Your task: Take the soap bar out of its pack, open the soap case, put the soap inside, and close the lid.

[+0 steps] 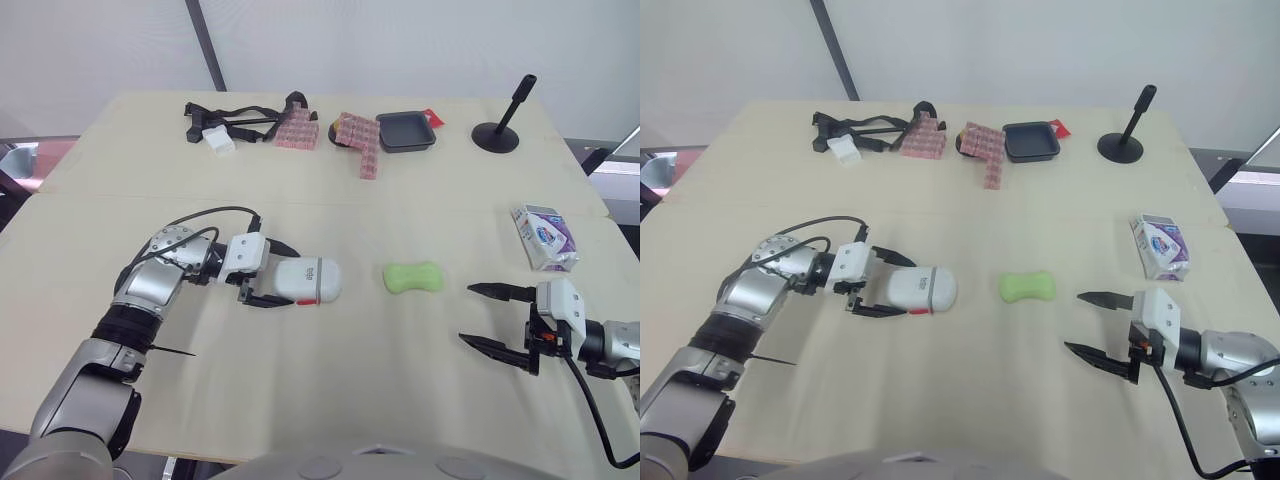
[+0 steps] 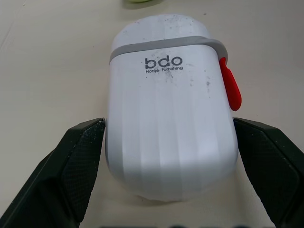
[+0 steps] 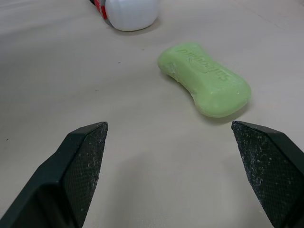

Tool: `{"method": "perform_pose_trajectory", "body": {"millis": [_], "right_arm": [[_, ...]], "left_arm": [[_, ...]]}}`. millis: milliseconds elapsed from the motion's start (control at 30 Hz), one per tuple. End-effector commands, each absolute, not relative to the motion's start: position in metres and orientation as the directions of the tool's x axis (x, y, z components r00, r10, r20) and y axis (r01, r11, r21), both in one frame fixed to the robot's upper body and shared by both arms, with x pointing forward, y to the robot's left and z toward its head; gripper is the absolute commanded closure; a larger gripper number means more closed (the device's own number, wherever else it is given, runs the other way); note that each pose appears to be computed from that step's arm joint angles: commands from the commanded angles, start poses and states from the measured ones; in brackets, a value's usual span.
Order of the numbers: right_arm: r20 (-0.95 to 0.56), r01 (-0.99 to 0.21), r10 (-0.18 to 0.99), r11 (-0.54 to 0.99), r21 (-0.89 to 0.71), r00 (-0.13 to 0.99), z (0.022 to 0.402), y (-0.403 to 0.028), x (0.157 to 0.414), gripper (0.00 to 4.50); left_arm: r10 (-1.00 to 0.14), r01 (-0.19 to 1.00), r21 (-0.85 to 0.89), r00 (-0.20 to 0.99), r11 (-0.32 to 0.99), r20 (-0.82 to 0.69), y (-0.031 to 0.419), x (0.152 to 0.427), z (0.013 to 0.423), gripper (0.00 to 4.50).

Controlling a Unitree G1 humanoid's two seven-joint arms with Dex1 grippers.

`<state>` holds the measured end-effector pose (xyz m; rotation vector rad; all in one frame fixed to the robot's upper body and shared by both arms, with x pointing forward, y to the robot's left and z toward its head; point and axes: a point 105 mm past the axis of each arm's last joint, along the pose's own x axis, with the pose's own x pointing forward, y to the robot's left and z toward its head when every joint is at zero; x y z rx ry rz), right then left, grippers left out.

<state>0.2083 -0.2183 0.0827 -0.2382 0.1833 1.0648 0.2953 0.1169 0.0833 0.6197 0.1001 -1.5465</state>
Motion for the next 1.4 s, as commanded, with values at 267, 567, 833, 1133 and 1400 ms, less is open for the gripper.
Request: {"method": "perform_pose_trajectory", "body": {"millis": [267, 567, 833, 1133, 1400], "right_arm": [[-0.207, -0.865, 0.84, 0.482, -0.14, 0.502, 0.095, -0.221, 0.209, 0.03], [-0.154, -0.878, 0.867, 0.45, -0.162, 0.473, 0.101, -0.215, 0.207, 0.03], [-0.111, -0.888, 0.887, 0.427, -0.169, 0.448, 0.108, -0.211, 0.204, 0.03], [-0.087, -0.9, 0.903, 0.402, -0.169, 0.42, 0.114, -0.208, 0.2, 0.03], [-0.109, -0.901, 0.903, 0.394, -0.18, 0.416, 0.112, -0.208, 0.2, 0.0]], "left_arm": [[-0.902, 0.934, 0.346, 0.071, -0.09, -0.427, 0.116, 0.298, 0.089, 0.0], [-0.902, 0.933, 0.349, 0.071, -0.09, -0.425, 0.114, 0.298, 0.088, 0.0], [-0.902, 0.933, 0.351, 0.08, -0.082, -0.424, 0.114, 0.299, 0.086, 0.0], [-0.9, 0.931, 0.359, 0.094, -0.073, -0.425, 0.114, 0.301, 0.086, 0.0], [-0.902, 0.927, 0.372, 0.113, -0.056, -0.417, 0.113, 0.305, 0.086, 1.04]]}}
